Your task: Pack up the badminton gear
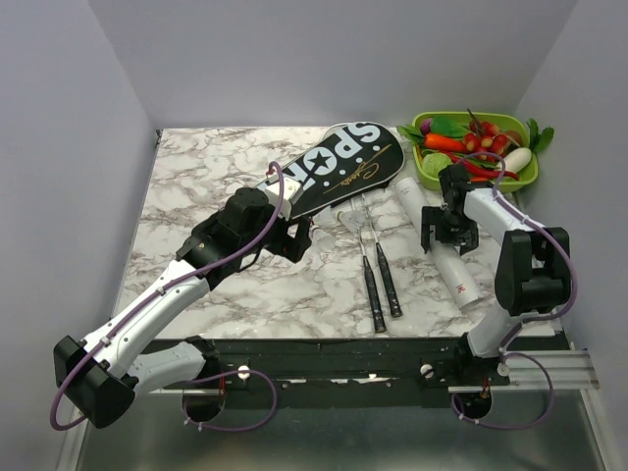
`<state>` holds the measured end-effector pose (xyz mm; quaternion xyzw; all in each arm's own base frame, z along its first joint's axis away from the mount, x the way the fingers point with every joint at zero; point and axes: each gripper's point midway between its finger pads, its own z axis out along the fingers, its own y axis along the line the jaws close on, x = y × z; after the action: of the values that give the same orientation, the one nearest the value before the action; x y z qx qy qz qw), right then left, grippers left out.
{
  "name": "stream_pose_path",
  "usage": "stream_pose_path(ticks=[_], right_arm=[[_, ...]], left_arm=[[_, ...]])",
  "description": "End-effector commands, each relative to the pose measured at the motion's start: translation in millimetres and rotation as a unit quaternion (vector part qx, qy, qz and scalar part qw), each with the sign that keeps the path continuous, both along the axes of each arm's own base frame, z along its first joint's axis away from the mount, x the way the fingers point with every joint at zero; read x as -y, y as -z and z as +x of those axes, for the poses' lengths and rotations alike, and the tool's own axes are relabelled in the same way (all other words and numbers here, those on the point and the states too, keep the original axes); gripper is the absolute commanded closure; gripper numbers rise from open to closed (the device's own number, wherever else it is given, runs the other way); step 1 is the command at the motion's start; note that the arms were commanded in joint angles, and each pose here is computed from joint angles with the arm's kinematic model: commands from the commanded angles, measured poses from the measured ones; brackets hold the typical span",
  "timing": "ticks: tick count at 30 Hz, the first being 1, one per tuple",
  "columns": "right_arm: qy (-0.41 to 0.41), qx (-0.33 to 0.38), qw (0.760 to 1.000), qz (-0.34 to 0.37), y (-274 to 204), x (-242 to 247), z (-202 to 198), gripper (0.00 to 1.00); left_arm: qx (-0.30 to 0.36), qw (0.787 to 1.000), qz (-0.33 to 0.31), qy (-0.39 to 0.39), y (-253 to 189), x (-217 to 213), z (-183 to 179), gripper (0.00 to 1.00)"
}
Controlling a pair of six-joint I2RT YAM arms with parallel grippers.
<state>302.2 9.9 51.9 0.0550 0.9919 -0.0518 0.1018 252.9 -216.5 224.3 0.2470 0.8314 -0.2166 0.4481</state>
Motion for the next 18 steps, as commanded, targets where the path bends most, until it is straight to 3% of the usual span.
stream_pose_path(ticks=[1,8,15,16,18], right_arm=[[-0.011,-0.015,0.999,0.034,8.9,-11.3,-0.5,0.0],[-0.017,-0.019,0.999,0.048,12.1,-17.1,-2.3,0.04],[-0.021,-0.034,0.996,0.086,16.9,-30.5,-7.9,0.24],[-0.021,-0.037,0.995,0.091,18.3,-32.3,-9.0,0.32],[-0.018,-0.037,0.995,0.094,18.5,-34.1,-9.6,0.38]], left_arm=[[-0.005,1.0,-0.002,0.005,-3.9,1.7,-3.7,0.01],[-0.005,1.0,-0.002,0.004,-3.5,1.1,-3.1,0.01],[-0.008,1.0,0.004,-0.001,0.4,-0.4,-1.9,0.01],[-0.007,1.0,0.006,-0.002,1.1,-0.9,-1.7,0.01],[-0.004,1.0,0.009,-0.011,1.0,-3.6,1.0,0.01]])
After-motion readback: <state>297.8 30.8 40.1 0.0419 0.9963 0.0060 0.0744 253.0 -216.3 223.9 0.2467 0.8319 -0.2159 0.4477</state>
